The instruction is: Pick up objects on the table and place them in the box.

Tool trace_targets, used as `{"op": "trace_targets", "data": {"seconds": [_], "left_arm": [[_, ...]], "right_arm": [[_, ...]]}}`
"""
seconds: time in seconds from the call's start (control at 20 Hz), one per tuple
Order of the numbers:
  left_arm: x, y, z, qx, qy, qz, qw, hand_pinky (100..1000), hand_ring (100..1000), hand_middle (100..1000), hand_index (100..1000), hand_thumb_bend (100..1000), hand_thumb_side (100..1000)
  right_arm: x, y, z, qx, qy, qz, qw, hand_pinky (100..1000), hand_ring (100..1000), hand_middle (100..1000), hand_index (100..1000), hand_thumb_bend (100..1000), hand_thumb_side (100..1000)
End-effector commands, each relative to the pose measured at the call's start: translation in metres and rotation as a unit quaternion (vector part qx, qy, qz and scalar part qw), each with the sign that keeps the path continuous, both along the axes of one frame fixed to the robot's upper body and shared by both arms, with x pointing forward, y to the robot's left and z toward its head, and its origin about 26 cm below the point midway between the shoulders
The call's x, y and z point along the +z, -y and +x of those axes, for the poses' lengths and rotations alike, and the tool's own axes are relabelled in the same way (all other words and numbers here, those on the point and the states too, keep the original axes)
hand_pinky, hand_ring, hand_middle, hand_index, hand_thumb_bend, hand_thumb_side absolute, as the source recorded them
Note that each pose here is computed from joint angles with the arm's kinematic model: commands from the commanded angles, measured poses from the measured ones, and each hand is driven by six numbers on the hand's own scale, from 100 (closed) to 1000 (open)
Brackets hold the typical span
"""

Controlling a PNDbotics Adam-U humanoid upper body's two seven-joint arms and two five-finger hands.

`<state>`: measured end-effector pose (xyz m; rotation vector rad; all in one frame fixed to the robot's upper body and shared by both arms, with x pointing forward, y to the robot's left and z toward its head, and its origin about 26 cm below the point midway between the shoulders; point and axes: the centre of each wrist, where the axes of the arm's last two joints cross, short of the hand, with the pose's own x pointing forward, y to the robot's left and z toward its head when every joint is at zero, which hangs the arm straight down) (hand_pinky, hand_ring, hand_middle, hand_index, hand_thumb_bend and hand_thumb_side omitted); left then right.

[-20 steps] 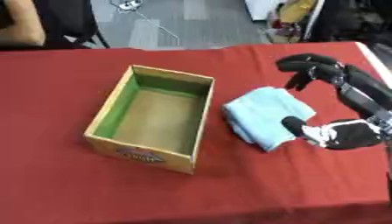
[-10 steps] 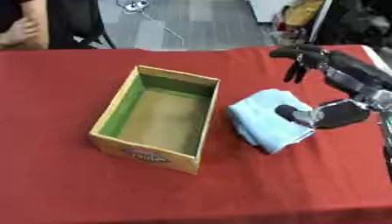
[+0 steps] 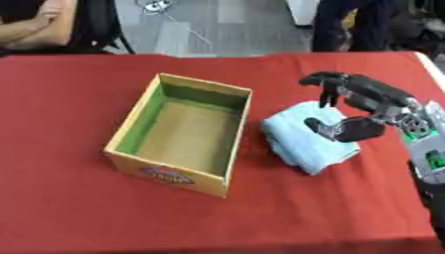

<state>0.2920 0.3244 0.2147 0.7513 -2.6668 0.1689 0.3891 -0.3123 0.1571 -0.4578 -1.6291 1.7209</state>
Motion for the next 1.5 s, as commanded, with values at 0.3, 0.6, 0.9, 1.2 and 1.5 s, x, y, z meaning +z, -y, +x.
{"op": "trace_targets", "data": {"seconds": [0.3, 0.6, 0.9, 1.2, 1.5], "left_arm": [[0.01, 0.001, -0.002, -0.006, 0.014, 0.014, 1.0, 276, 308, 490, 649, 100, 728], [0.011, 0.001, -0.002, -0.008, 0.014, 0.015, 1.0, 276, 308, 490, 649, 100, 728], [0.011, 0.001, -0.002, -0.01, 0.014, 0.015, 1.0, 276, 308, 490, 649, 100, 728], [0.012, 0.002, -0.001, -0.012, 0.015, 0.016, 1.0, 276, 308, 491, 649, 100, 729], [0.011, 0.002, -0.001, -0.013, 0.013, 0.017, 1.0, 275, 308, 491, 648, 100, 731]], "right_arm": [[0.006, 0.008, 0.01, 0.107, -0.019, -0.148, 0.983, 544, 594, 906, 965, 644, 519], [0.005, 0.014, 0.017, 0.126, -0.044, -0.225, 0.965, 572, 613, 910, 970, 690, 489], [0.011, 0.016, 0.023, 0.14, -0.04, -0.27, 0.952, 573, 612, 914, 965, 706, 487], [-0.003, 0.028, 0.031, 0.132, -0.078, -0.281, 0.948, 577, 613, 917, 966, 706, 478], [0.005, 0.021, 0.055, 0.097, -0.087, -0.4, 0.907, 625, 651, 921, 943, 698, 467]]}}
